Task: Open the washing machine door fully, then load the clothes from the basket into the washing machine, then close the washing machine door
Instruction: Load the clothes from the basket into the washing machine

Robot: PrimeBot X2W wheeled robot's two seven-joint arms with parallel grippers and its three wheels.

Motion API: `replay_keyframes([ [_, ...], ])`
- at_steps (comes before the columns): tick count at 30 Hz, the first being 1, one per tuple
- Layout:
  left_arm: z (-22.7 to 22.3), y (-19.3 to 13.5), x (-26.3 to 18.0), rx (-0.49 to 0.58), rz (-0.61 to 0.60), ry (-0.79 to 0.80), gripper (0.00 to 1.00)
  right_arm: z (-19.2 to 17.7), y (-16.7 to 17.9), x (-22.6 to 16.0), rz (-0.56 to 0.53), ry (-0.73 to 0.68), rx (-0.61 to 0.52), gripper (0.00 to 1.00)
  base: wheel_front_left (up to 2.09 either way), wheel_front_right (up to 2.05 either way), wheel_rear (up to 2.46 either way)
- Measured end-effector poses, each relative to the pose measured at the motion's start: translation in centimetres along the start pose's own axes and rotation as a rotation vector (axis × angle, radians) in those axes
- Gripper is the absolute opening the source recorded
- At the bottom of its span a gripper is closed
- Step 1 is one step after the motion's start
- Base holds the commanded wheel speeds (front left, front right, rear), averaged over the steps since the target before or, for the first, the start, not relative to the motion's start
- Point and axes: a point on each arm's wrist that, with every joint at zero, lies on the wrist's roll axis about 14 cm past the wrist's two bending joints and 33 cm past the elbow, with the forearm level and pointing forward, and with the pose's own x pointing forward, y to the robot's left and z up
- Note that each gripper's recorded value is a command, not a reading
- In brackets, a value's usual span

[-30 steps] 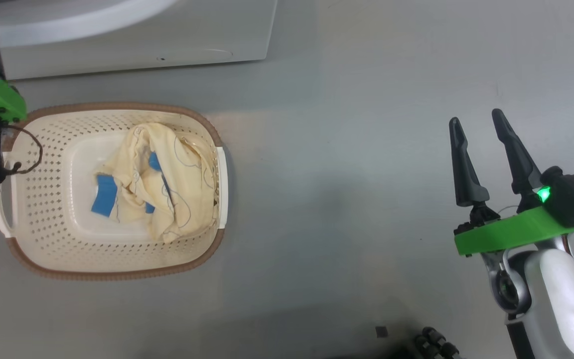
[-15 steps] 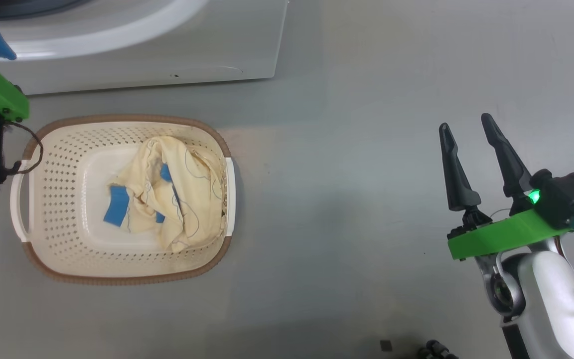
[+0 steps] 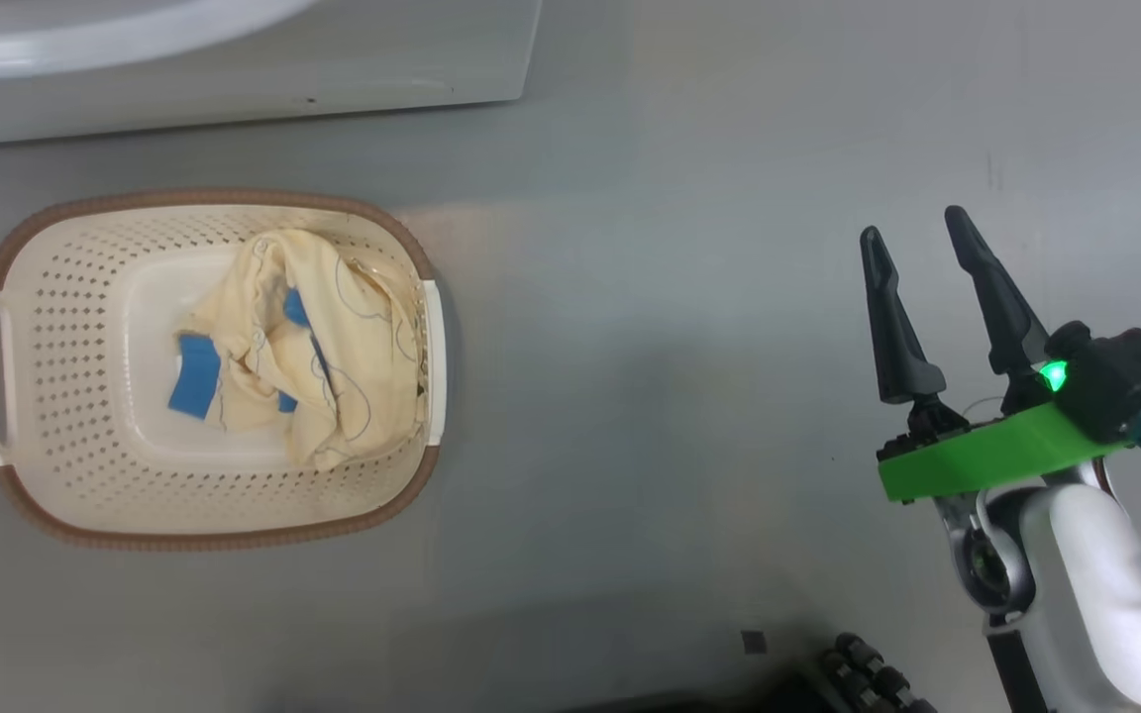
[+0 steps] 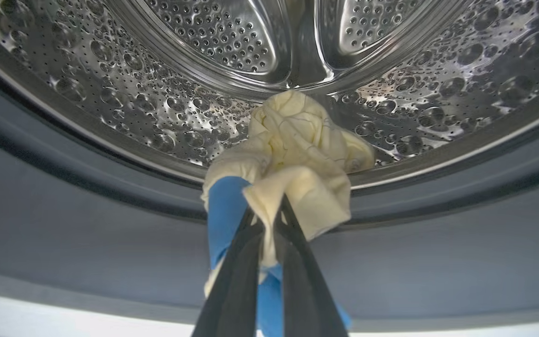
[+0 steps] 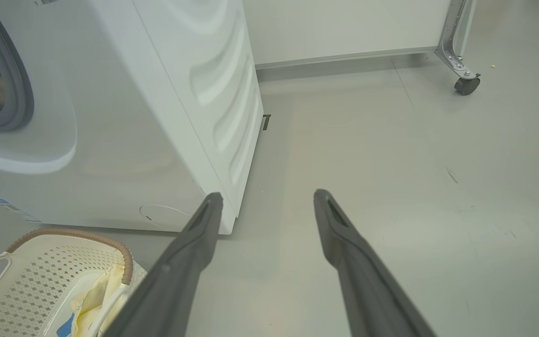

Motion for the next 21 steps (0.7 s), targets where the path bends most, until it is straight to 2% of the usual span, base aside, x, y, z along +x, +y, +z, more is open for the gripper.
replay_keyframes([
  [5,0.1,2.5,2.1,0.05,0.06,0.053,0.0,-0.6,-0.3,1.1,-0.007,0.001,0.004,1.0,0.0,0.0,0.0],
  [14,1.6,2.9,6.6,0.205,0.032,0.063,0.0,-3.2,-0.4,2.9,0.004,0.041,0.013,1.0,0.0,0.0,0.0],
  [21,3.5,3.1,9.1,0.271,0.031,0.005,0.0,-4.8,-0.6,3.5,0.006,0.072,0.025,1.0,0.0,0.0,0.0],
])
